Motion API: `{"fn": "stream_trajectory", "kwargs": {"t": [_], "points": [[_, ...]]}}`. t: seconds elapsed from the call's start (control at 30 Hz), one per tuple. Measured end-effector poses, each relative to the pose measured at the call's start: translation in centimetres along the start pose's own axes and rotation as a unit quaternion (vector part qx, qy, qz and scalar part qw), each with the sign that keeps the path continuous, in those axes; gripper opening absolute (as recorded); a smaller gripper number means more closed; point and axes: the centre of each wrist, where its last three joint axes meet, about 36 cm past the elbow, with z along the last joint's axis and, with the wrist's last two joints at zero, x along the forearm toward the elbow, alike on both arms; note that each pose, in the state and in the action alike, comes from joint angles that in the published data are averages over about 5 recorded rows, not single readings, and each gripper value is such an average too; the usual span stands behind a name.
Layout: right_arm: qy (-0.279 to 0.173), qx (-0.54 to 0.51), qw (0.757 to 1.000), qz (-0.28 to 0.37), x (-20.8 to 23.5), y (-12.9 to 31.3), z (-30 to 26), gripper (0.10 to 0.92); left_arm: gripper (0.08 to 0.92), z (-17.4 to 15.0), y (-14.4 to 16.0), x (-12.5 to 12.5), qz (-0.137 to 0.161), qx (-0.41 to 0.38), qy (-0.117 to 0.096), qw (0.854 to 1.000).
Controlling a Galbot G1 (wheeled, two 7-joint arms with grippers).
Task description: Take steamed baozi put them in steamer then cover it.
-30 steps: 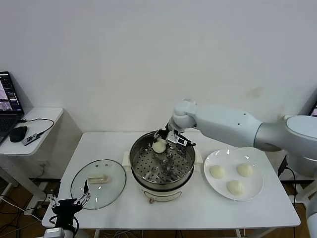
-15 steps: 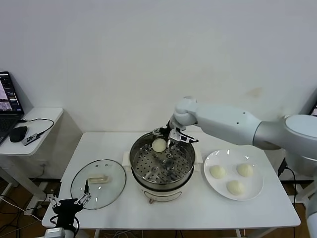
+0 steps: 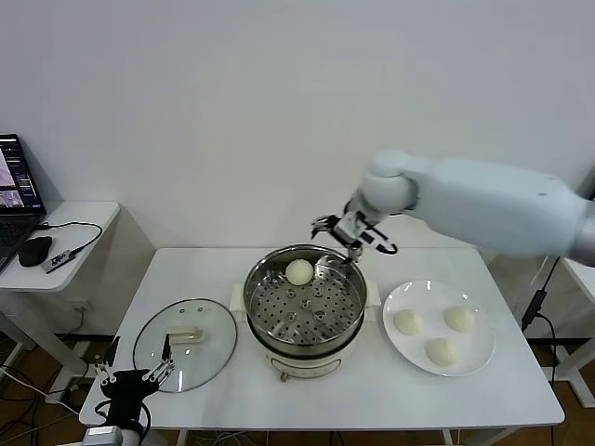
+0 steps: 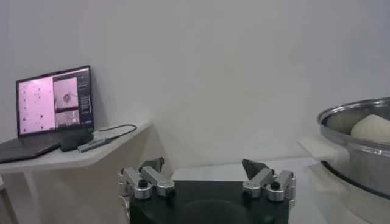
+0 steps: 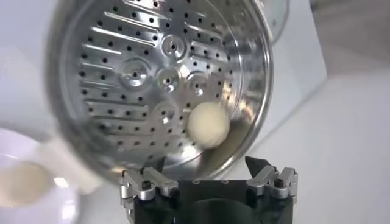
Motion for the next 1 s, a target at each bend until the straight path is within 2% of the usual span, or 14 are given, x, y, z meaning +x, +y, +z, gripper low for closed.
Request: {"fn": "stream_trajectory", "kwargs": {"t": [0.2, 0.4, 0.67, 1.0], "points": [[0.021, -0.110, 0.994, -0.005, 2.7, 5.8, 3.4, 0.823, 0.823, -0.4, 0.1, -0.2, 0.007, -0.002, -0.005, 1.000], [0.041, -0.193, 0.980, -0.017, 2.8, 11.1, 5.7, 0.823, 0.823, -0.2, 0.2, -0.5, 0.010, -0.002, -0.004, 1.000], [0.055, -0.250, 0.966, -0.045, 0.0, 15.8, 7.2, 0.823, 0.823, -0.4, 0.6, -0.9, 0.003, -0.002, -0.009, 1.000], [0.067, -0.286, 0.953, -0.067, -5.2, 18.9, 8.8, 0.823, 0.823, -0.4, 1.1, -1.2, -0.005, -0.005, -0.008, 1.000]]}}
